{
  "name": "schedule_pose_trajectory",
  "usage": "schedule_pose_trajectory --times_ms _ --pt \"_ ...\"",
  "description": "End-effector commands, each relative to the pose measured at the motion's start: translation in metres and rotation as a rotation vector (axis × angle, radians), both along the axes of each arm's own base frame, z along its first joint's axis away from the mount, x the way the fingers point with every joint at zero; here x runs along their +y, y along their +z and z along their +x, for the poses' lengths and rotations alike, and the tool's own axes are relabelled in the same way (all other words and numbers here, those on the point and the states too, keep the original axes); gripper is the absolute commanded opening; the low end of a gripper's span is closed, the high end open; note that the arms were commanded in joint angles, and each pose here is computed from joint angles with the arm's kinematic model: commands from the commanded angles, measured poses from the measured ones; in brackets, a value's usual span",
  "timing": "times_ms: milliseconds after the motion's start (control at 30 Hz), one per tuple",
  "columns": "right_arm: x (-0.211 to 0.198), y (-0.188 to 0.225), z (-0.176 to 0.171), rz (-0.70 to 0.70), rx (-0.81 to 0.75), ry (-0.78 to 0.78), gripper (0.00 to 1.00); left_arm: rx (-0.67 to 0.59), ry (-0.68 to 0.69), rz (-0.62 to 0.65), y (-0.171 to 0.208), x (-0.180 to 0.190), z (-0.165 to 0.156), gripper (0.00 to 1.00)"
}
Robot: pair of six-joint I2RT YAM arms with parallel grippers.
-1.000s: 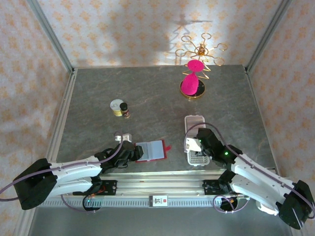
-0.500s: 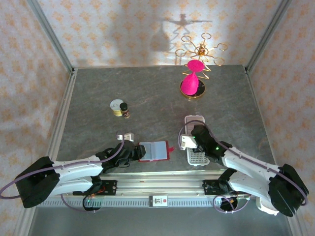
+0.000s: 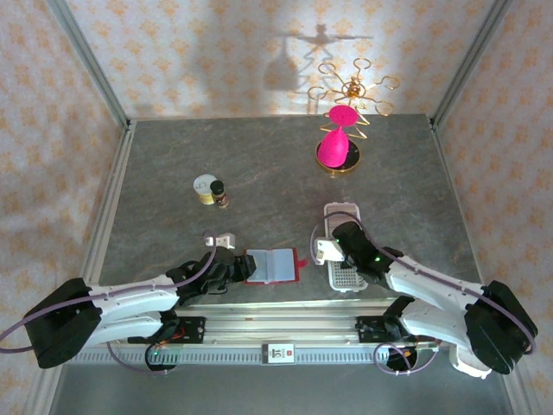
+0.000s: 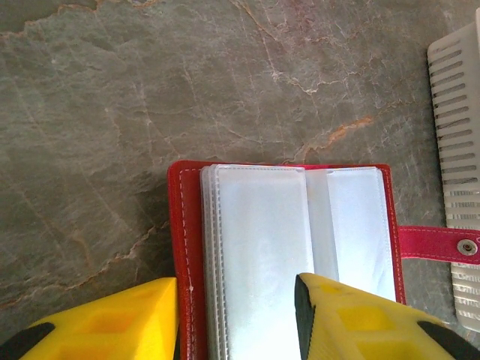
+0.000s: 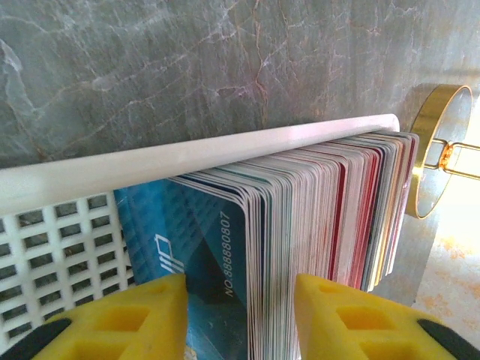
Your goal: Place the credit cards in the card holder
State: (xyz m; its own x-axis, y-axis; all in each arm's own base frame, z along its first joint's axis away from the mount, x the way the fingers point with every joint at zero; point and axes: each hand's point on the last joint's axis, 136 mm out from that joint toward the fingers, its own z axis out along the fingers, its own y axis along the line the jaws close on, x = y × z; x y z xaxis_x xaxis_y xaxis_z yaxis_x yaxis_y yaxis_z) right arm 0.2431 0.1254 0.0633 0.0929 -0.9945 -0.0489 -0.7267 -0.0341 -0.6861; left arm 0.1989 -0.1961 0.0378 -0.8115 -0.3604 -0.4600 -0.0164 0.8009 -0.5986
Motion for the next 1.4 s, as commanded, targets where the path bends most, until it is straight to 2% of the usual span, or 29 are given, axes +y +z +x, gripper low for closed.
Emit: schedule_pose_trajectory --times_ms 0,100,767,1100,1367 --pt "0.0 0.016 0.007 0.023 -0.049 -0.015 0.39 -0.016 -0.015 -0.013 0.003 -0.003 0.0 0.43" --pt "0.0 0.017 0.006 0.03 -0.052 -0.014 0.32 -0.014 -0.015 -0.013 0.003 -0.003 -0.001 0.42" --pt "0.001 0.027 0.005 0.059 -0.068 -0.016 0.23 0.002 -0.018 -0.012 0.0 -0.004 -0.001 0.4" --pt "-0.001 0.033 0.003 0.073 -0.08 -0.023 0.13 0.005 -0.019 -0.001 0.001 -0.003 -0.002 0.39" --pt "-0.004 0.038 0.0 0.079 -0.071 -0.033 0.11 0.002 -0.01 0.009 0.002 0.0 -0.002 0.39"
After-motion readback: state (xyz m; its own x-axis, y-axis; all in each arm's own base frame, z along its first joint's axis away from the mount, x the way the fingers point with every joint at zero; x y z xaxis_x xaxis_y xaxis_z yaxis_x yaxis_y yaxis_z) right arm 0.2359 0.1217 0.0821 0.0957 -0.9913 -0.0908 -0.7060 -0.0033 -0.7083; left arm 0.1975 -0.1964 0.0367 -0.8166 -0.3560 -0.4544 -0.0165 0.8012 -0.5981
